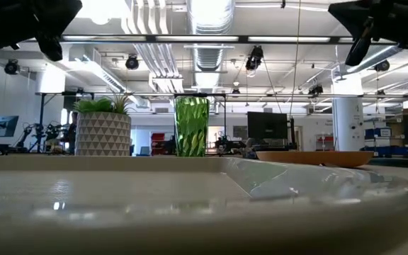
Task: Pick and place plate/cup/fork/spoon on tray
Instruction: Put the orange plate on the right side of the white tray
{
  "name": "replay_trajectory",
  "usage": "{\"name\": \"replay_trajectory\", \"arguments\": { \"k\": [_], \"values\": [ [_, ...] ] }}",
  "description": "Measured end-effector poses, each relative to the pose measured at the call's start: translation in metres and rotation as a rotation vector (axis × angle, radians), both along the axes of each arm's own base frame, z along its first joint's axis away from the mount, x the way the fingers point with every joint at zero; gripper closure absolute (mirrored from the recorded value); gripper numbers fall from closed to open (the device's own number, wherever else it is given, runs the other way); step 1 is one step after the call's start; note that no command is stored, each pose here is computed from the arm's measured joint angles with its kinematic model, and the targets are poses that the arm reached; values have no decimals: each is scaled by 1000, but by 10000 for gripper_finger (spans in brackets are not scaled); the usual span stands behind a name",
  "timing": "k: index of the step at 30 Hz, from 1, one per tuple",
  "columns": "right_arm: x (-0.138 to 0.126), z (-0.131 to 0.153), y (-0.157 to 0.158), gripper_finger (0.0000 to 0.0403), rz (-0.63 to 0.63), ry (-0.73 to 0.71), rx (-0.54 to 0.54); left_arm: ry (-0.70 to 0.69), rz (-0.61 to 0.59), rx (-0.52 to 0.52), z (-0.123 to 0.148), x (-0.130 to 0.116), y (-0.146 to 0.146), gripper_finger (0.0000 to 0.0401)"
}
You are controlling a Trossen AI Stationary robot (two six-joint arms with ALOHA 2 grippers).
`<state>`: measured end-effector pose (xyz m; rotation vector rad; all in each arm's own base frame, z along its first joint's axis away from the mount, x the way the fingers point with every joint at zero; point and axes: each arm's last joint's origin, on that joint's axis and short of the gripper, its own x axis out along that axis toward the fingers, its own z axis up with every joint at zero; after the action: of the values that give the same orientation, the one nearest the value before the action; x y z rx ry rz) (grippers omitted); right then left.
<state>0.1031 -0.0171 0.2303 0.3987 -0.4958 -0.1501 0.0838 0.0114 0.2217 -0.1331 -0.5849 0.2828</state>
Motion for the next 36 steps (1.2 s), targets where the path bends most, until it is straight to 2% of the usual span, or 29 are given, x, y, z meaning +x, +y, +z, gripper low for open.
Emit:
{"name": "replay_trajectory", "arguments": {
  "k": [2,5,15,19,23,27,31,33,36],
  "values": [
    [2,4,0,394,19,61,3,-11,25,-16,3,-1,1,401],
    [5,13,0,394,45,201,70,-18,30,-20,5,-2,1,401],
    [34,40,-1,394,132,863,274,-33,38,-25,9,-4,1,401],
    [45,52,-1,394,156,1053,334,-31,39,-25,9,-4,1,401],
    [65,58,-1,394,219,1176,371,-32,38,-25,9,-4,1,401],
    [88,59,2,394,285,1259,323,-41,38,-24,12,-5,1,401],
    [106,54,1,394,277,1341,275,-48,38,-24,14,-5,1,401],
    [113,52,-1,394,242,1381,257,-49,38,-23,14,-6,1,401],
    [117,42,-5,394,131,1526,249,-48,38,-23,14,-5,1,401]
  ]
}}
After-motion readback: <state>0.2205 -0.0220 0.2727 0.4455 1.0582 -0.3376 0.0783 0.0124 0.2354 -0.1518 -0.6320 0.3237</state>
